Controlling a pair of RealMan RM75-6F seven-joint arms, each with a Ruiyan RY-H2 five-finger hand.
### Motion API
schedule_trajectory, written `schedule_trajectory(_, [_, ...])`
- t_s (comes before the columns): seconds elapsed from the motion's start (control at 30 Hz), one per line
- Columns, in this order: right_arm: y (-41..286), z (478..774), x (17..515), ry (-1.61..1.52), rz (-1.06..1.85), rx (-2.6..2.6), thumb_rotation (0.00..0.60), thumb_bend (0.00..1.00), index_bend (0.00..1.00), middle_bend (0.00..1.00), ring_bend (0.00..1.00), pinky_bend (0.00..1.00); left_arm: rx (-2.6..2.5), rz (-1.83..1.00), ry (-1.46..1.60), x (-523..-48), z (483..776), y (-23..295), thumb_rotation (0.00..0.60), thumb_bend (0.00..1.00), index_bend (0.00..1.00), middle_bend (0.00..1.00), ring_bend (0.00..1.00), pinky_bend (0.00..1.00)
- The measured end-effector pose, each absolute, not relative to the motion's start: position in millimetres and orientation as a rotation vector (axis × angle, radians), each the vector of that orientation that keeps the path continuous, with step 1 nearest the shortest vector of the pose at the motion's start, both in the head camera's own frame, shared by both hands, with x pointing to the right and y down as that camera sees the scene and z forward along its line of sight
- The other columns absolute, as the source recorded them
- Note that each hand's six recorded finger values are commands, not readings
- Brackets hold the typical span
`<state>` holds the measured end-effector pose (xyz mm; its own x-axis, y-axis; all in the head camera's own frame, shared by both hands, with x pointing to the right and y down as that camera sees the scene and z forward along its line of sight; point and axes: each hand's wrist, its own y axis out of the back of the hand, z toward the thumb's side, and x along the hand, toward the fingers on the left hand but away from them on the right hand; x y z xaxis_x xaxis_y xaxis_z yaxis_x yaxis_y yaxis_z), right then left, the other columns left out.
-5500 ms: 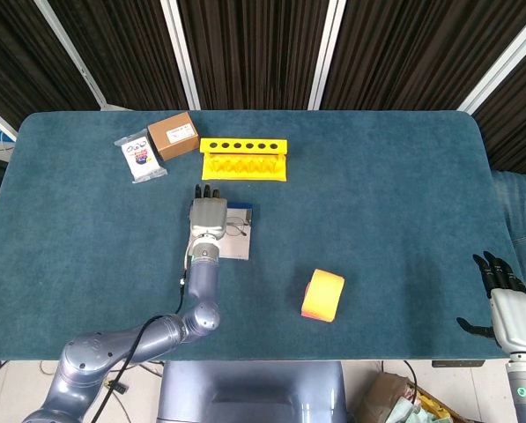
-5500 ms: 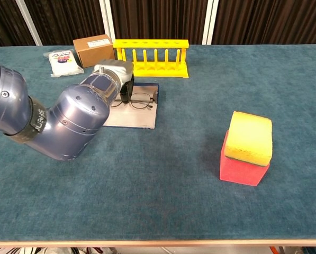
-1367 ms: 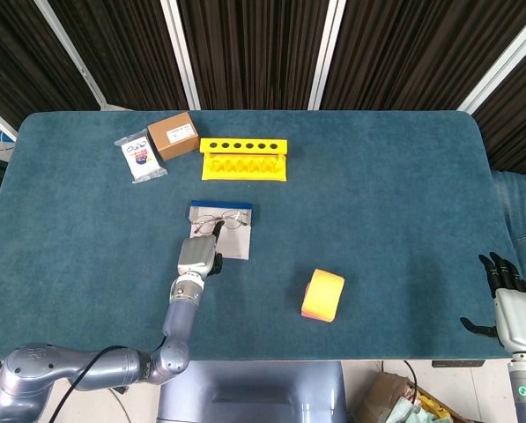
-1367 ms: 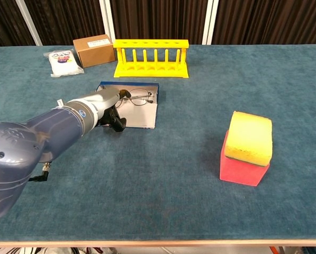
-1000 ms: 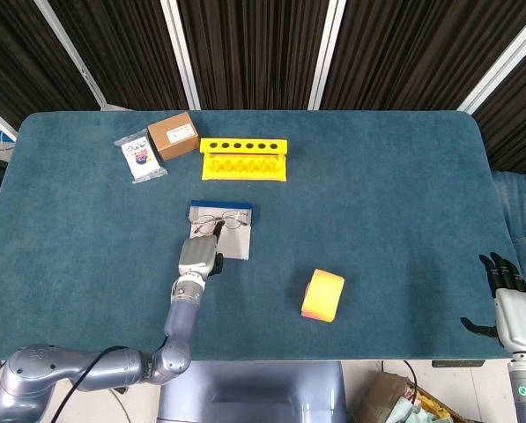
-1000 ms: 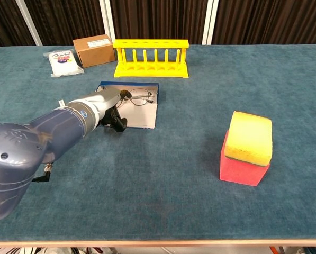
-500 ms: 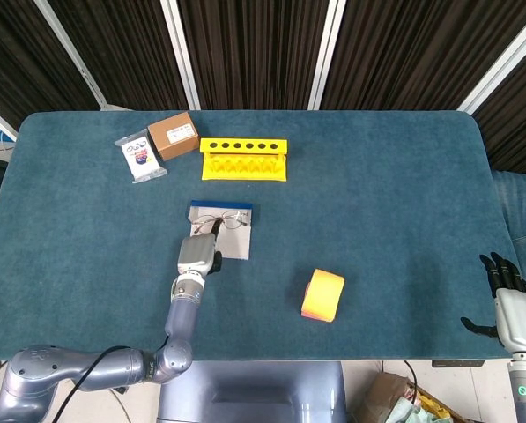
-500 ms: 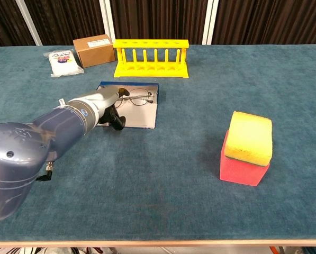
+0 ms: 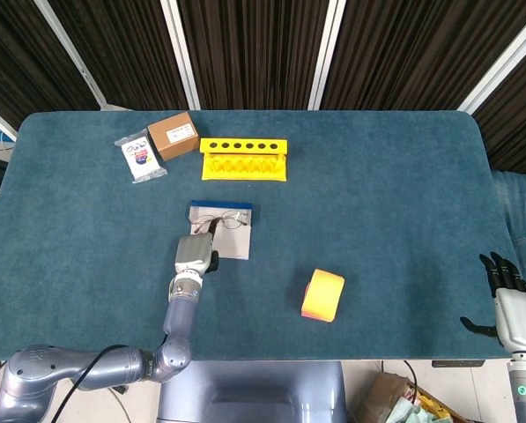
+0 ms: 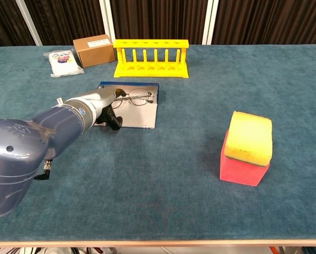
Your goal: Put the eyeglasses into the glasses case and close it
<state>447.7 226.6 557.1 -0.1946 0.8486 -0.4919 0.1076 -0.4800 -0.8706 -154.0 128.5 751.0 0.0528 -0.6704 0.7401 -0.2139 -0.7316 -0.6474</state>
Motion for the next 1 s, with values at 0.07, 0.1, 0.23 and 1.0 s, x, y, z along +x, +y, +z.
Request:
schedule_trajectory(0.07, [226, 557, 447, -1.129, 1.73, -1.515, 0.6, 0.0, 0.0, 0.0, 0.0, 0.21, -1.972, -1.722, 0.887, -154, 751, 128, 0.6, 0.57, 0.0, 0.87, 0.85, 0.83])
schedule_trajectory(0.1, [226, 557, 448, -1.13, 1.731, -1.514, 0.6, 0.0, 0.0, 0.0, 0.0, 0.21, -1.971, -1.723, 0.888, -154, 751, 128, 0.6, 0.57, 0.0, 0.87, 0.85, 0.83])
schedule_trajectory(0.23, [226, 557, 448, -1.129, 1.732, -1.513, 0.6, 0.0, 0.0, 0.0, 0.0, 0.21, -1.972, -1.724, 0.89, -153, 752, 128, 0.6, 0.57, 0.0, 0.87, 0.85, 0.83])
schedule_trajectory(1.0, [227, 558, 449, -1.132, 1.743, -1.514, 0.6, 0.0, 0.0, 0.0, 0.0, 0.21, -1.904, -1.752, 0.9, -156, 755, 116, 0.6, 0.57, 0.0, 0.87, 0.86, 0.83])
